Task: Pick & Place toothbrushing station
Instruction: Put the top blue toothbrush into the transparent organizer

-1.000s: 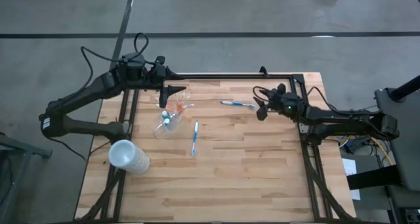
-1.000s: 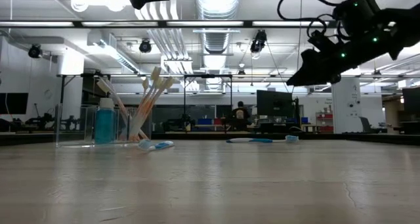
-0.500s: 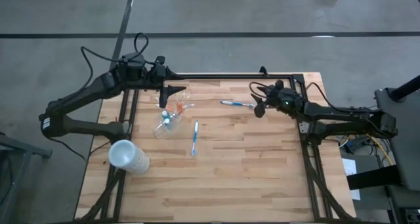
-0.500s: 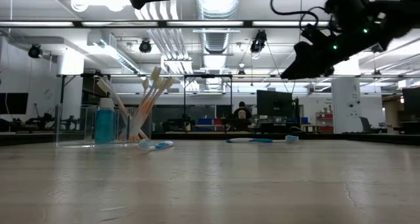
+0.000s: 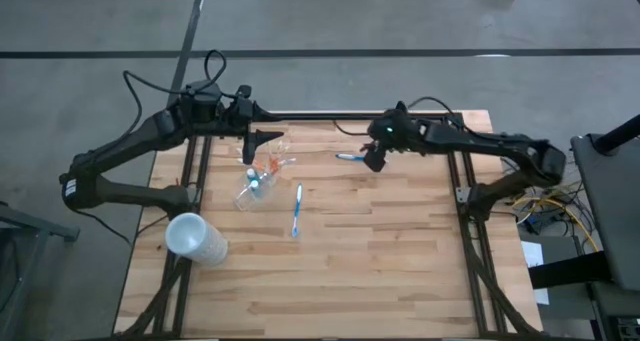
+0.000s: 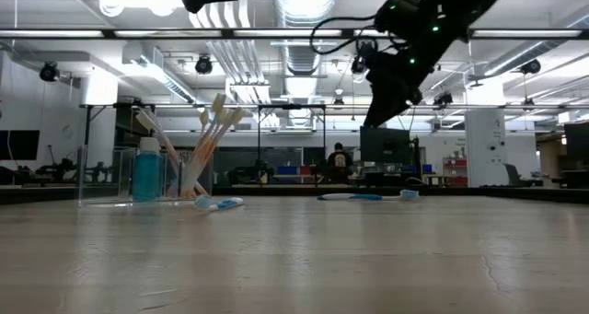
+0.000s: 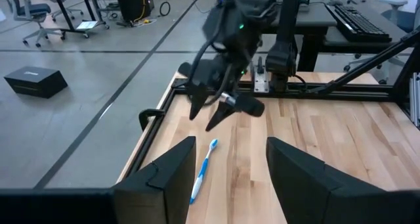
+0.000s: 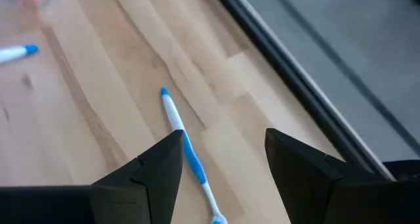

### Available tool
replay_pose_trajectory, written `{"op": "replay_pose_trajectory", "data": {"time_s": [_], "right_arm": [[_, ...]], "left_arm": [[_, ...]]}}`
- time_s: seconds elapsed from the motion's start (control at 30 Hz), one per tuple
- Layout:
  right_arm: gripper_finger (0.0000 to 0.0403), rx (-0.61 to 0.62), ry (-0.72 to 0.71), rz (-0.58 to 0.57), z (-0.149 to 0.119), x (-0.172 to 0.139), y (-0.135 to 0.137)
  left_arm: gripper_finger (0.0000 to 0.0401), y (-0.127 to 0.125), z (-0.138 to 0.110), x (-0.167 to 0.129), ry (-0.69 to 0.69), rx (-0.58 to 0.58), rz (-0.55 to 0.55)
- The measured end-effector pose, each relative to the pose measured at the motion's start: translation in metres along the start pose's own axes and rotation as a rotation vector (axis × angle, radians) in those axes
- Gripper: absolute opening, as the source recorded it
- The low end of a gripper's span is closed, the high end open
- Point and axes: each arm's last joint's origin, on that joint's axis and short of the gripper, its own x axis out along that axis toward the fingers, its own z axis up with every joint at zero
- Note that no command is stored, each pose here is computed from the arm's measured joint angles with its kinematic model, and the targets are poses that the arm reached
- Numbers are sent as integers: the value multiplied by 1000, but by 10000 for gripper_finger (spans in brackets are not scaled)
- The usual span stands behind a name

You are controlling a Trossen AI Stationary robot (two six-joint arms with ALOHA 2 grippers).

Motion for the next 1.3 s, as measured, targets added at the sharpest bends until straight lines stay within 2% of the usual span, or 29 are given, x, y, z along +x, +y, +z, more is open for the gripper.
{"op": "replay_pose_trajectory", "data": {"time_s": [0.2,0.63,1.03,1.3], "right_arm": [[210,-3,164,56,12,25,-2],[210,-32,223,139,37,76,2],[210,-49,381,254,34,121,5],[210,-34,437,278,25,141,4]], "left_arm": [[191,0,0,0,0,0,0],[191,0,0,0,0,0,-1],[191,0,0,0,0,0,-1],[191,0,0,0,0,0,0]]}}
